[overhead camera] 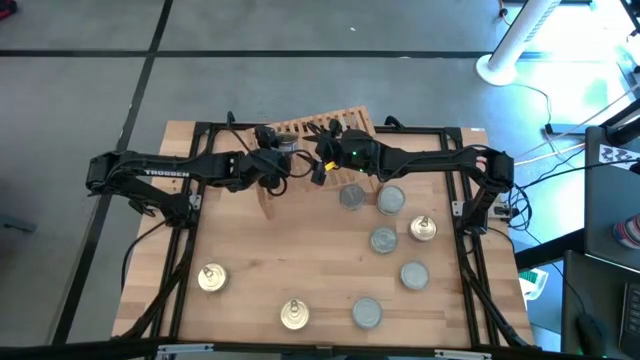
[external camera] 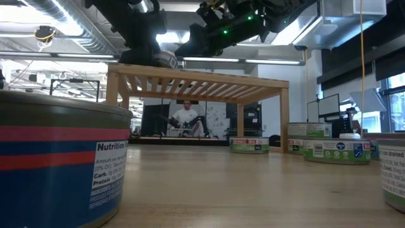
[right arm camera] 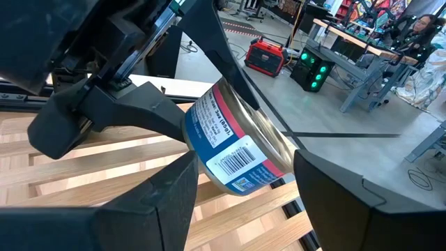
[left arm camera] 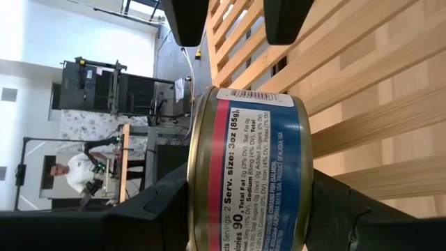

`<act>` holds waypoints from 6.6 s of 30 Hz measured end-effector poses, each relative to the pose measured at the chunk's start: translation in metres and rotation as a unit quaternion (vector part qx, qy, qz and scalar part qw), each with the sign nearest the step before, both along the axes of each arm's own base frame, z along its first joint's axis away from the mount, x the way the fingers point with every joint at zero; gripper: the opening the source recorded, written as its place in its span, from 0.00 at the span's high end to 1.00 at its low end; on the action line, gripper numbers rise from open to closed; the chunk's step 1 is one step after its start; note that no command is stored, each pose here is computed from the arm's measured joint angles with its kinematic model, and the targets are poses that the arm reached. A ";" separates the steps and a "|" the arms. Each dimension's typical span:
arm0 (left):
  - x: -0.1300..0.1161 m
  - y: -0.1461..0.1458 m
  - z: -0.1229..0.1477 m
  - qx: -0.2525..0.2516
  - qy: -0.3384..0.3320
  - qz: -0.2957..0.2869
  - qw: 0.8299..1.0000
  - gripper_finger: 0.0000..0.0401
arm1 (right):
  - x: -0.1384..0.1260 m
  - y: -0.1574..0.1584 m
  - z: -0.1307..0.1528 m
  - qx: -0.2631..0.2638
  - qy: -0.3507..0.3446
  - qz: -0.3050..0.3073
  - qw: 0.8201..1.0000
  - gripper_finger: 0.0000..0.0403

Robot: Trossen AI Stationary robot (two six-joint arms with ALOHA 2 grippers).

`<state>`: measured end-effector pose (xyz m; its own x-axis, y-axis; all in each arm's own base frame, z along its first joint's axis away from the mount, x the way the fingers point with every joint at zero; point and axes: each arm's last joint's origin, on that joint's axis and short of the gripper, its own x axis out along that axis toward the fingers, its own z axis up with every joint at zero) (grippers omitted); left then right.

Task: Stack canned seafood by type on shelf
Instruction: Put the blue tuna can on the shelf, then stack the blue tuna can on top of the blue tuna can on the shelf

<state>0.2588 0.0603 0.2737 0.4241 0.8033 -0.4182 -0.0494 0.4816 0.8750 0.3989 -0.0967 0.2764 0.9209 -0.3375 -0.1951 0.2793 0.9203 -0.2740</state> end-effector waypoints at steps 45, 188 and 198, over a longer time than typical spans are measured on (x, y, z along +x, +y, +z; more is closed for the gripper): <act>-0.004 0.009 -0.002 -0.035 -0.007 0.001 0.999 0.34 | 0.000 0.000 0.000 0.000 0.001 0.000 1.000 0.41; 0.005 -0.222 -0.048 -0.492 -0.132 -0.292 0.809 0.19 | -0.098 0.233 0.005 0.168 0.306 0.169 0.922 0.41; -0.017 -0.249 -0.050 -0.608 -0.157 -0.180 0.757 0.19 | -0.069 0.227 -0.018 0.179 0.289 0.158 0.927 0.41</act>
